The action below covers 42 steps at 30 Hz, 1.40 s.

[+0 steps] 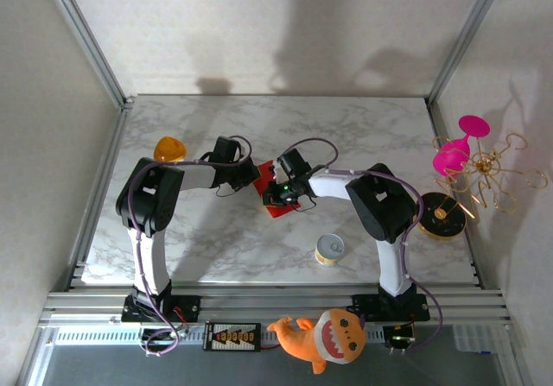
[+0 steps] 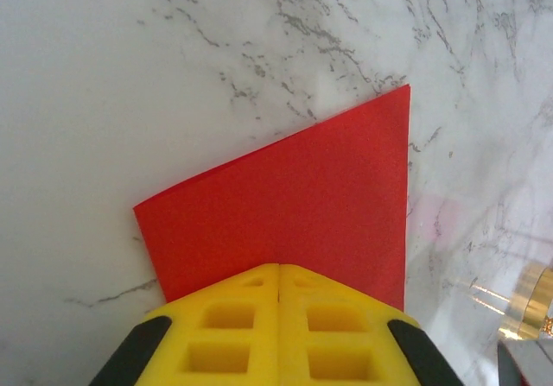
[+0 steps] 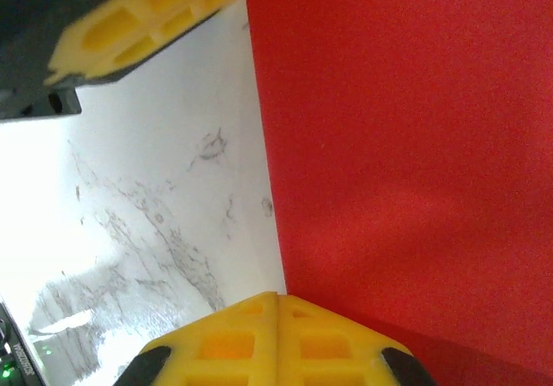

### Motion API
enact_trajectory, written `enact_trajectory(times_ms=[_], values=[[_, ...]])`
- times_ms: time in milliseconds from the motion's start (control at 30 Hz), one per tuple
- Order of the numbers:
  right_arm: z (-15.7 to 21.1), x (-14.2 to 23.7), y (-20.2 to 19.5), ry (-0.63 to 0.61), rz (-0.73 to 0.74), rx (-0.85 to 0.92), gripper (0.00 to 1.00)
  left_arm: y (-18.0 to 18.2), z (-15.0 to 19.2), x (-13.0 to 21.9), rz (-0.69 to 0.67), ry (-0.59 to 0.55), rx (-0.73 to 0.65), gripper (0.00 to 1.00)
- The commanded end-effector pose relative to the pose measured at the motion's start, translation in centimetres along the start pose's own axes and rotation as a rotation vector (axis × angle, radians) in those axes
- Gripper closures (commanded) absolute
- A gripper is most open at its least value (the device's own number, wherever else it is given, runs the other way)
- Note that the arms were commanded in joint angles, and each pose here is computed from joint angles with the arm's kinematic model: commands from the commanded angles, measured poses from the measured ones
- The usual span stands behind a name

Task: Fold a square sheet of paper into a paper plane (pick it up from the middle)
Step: First fold in half a square sheet of paper at the center of the table.

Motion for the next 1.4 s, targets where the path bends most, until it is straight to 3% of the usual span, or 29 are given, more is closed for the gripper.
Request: enact_trajectory(times_ms=[0,400,533,633,767,933,1100,1267,1367], values=[[3.5,-0.1,0.0,0.107,0.003,-0.013,0.95,3.5,1.1,-1.3,-0.13,0.016,0.049,0.96],[7.1,1.2,-1.1,0.156,0.024,-0.049,0.95,3.3,0.6,-1.3,-0.121,0.021,0.026,0.96],[4.5,4.0,2.3,-0.013,-0.063,0.018,0.95,2.2,0.4,-1.5,-0.079,0.05,-0.045,0.97],[1.8,6.9,3.7,-0.201,-0.017,0.044,0.93,1.1,0.0,-1.7,-0.066,0.08,-0.145,0.97],[-0.1,9.4,0.5,-0.347,0.125,-0.048,0.89,0.1,-0.1,-2.1,-0.108,0.146,-0.32,0.96],[-0.7,10.8,-2.7,-0.403,0.169,-0.165,0.81,-1.4,0.4,-2.6,-0.109,0.215,-0.474,0.95],[-0.7,11.0,-3.5,-0.416,0.156,-0.226,0.68,-6.1,-0.5,-1.2,0.01,0.152,-0.515,0.86],[-0.1,10.5,-4.0,-0.385,0.135,-0.275,0.56,-9.6,-1.6,2.7,0.1,-0.013,-0.397,0.69],[0.5,10.2,-4.4,-0.355,0.114,-0.304,0.51,-9.1,-1.1,4.2,0.084,-0.096,-0.269,0.64]])
Point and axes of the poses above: each hand's point on the last joint's axis, 136 mm out from that joint toward the fingers, its own x axis back along the fingers, its own y axis along the line the jaws close on, z = x × y, the point moved 6 cm from there along x, back along the fingers, and after that the axes turned 1 degree about -x, right-handed, at the moved point
